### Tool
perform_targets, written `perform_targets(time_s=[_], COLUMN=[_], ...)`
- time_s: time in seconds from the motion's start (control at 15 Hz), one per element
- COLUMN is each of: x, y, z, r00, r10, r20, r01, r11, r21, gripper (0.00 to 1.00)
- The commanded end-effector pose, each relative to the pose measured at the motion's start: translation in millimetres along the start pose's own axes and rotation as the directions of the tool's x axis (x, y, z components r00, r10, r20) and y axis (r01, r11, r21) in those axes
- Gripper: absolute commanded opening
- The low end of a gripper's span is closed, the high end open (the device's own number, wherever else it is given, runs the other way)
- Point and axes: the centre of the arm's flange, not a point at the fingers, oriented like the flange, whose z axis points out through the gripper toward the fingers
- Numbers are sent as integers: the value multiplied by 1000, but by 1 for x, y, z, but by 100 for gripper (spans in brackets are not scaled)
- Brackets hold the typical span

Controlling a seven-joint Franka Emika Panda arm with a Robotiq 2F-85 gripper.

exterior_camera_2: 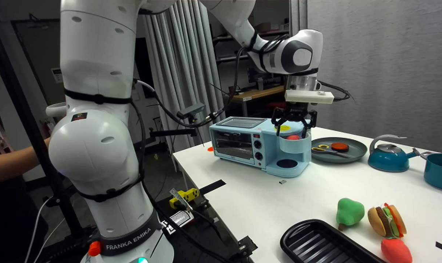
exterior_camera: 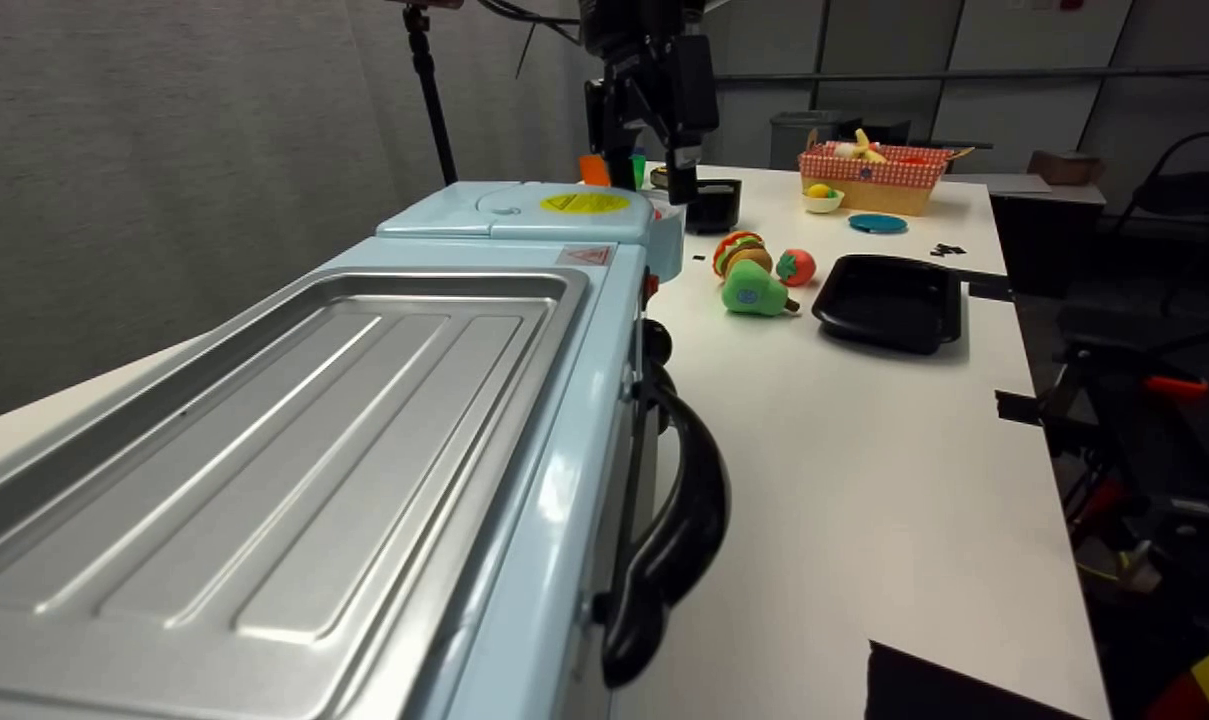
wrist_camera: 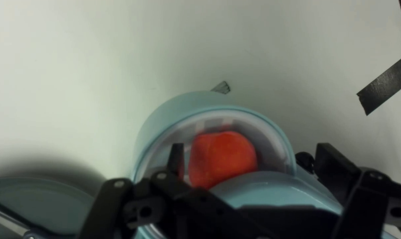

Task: Remove the orange plushy from the compartment and put it atop the toaster oven

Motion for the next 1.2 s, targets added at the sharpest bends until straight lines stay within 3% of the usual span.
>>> perform_targets(time_s=[0.0, 0.4, 0.47, 0.53, 0.67, 1.13], x=[1, -1, -1, -1, -2, -2], y=[18, 27, 28, 29, 31, 28], z=[-3, 3, 4, 4, 5, 2], r00=[1000, 999, 999, 999, 1000, 1000], r10=[-22, -23, -25, -28, -25, 5], r20=[15, 27, 27, 25, 15, -21], r01=[21, 21, 24, 26, 24, -3], r11=[999, 998, 998, 997, 997, 998], r21=[27, 62, 65, 69, 71, 67], gripper=[100, 100, 95, 73, 69, 15])
